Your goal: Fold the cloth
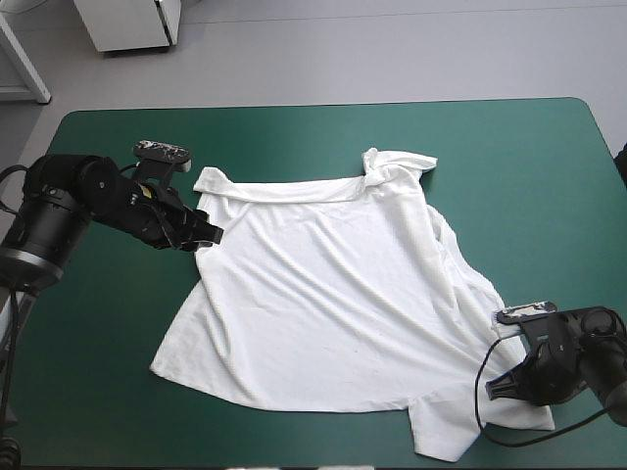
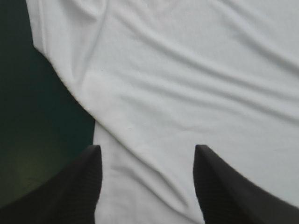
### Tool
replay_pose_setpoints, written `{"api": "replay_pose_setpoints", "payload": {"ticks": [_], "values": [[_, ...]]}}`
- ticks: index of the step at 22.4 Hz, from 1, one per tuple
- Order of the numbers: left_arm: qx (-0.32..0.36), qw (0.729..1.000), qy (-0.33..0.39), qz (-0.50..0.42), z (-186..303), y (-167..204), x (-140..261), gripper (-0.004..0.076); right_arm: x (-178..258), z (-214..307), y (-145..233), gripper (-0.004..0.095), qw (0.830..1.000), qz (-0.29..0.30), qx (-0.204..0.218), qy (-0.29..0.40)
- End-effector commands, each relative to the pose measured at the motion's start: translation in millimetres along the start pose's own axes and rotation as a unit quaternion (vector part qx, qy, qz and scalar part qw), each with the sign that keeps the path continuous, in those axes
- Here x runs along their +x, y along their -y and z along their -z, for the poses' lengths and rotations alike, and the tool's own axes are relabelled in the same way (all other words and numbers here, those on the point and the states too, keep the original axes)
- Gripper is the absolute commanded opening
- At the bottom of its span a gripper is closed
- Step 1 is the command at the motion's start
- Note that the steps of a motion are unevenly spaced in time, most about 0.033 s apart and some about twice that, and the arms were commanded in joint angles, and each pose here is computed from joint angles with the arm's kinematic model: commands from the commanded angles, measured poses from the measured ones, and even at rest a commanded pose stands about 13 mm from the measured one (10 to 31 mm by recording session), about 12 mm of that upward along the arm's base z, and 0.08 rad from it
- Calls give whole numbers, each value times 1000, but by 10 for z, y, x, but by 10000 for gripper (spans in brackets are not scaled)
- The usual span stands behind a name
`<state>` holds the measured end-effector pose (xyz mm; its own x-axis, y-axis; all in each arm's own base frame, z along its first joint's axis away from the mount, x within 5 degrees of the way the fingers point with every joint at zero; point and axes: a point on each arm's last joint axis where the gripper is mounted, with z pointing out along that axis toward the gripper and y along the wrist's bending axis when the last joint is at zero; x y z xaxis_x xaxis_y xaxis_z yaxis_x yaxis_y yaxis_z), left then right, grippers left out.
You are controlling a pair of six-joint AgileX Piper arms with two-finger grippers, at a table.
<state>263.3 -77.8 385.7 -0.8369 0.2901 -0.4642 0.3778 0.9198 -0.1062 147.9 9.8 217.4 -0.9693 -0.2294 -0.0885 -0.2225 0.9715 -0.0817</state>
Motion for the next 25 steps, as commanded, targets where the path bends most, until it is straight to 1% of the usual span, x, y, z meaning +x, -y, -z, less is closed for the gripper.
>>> {"api": "replay_pose_setpoints", "payload": {"ticks": [1,2,4,5,6,7,10,13,14,15,17,18,23,25], "values": [[9,999,34,-6,217,76,16,420,-178,44,183,-19,997,-9,82,5],[9,999,37,-7,241,80,24,420,-230,45,223,-19,996,-15,87,4],[9,999,39,-7,255,83,30,420,-506,79,397,-19,995,-44,92,14],[9,999,38,-7,261,85,36,420,-738,126,580,-19,992,-74,96,29],[9,999,37,-7,260,85,37,420,-836,152,663,-19,991,-87,96,38],[9,999,37,-7,263,85,38,420,-1081,247,893,-19,986,-111,102,65],[9,999,38,-7,268,87,40,420,-1572,559,1380,-19,974,-153,121,118],[9,999,37,-7,268,87,41,420,-2050,811,1708,-19,962,-176,94,185],[10,999,35,-7,268,87,46,420,-2176,836,1778,-19,959,-181,83,200],[11,1000,28,-6,267,89,58,420,-2284,830,1834,-19,959,-177,82,207],[11,1000,24,0,267,89,66,420,-2426,742,1911,-19,959,-177,80,208],[11,1000,24,0,267,89,66,420,-2464,677,1939,-19,960,-178,73,204],[9,1000,25,-1,267,85,65,420,-2492,412,1982,-18,970,-176,22,167],[9,1000,25,0,259,83,60,420,-2462,392,1988,10,972,-165,-6,165]]}}
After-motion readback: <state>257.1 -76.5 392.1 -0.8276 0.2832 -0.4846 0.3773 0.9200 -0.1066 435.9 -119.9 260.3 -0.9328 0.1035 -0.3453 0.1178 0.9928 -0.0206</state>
